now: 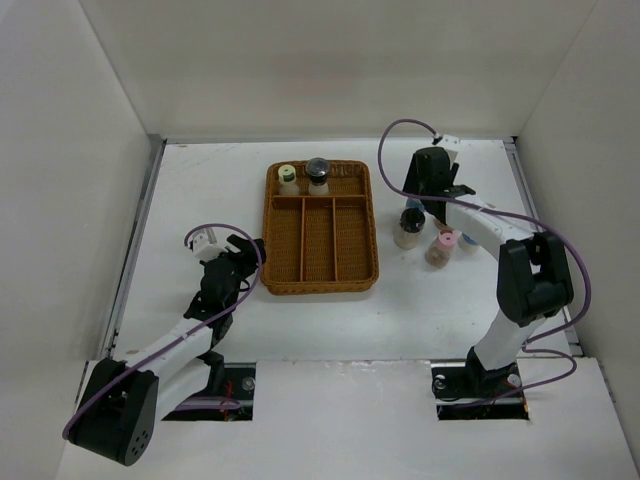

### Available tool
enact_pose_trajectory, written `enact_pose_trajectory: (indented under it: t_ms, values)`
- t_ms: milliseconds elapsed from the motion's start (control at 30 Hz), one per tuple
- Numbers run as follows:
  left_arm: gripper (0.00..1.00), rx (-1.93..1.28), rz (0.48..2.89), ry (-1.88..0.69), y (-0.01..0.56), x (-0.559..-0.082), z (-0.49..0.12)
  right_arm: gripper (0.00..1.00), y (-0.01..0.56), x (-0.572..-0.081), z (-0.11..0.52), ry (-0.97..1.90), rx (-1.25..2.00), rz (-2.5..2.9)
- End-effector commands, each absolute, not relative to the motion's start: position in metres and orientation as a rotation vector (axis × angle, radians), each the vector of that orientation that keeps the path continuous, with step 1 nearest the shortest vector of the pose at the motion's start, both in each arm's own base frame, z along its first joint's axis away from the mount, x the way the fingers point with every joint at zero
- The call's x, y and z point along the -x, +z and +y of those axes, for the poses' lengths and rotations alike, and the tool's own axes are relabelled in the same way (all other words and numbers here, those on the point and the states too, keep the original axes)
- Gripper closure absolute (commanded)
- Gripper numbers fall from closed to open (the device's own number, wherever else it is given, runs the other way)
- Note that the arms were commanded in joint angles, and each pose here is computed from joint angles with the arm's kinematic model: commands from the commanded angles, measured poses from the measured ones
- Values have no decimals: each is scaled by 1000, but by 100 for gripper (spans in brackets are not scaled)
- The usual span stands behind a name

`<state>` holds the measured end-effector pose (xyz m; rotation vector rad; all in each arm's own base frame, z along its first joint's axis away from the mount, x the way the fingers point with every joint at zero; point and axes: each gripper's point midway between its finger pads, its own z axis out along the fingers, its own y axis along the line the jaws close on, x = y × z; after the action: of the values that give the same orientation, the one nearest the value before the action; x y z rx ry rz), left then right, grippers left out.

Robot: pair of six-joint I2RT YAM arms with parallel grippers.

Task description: Organize the condiment bottles

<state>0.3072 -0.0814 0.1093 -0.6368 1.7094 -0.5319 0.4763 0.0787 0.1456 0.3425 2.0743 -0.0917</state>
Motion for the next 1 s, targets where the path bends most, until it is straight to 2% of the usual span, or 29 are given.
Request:
enact_pose_trajectory:
  t_ms: [0, 200, 433, 700, 967]
  values:
    - [34, 629, 1655, -582, 125, -311, -86, 47, 172, -488, 78, -57, -379, 2002]
    - [34, 627, 1652, -582, 126, -312, -87, 52, 233, -501, 75, -81, -369, 1848]
    - [34, 630, 1649, -580, 126, -311, -85, 55, 300, -512, 119, -5, -279, 1698]
    - [34, 631, 1644, -581, 127, -311, -84, 55, 296, -540, 205, 146, -145, 1709]
    - [34, 634, 1642, -582, 128, -311, -84, 55, 270, -554, 258, 242, -88, 1752]
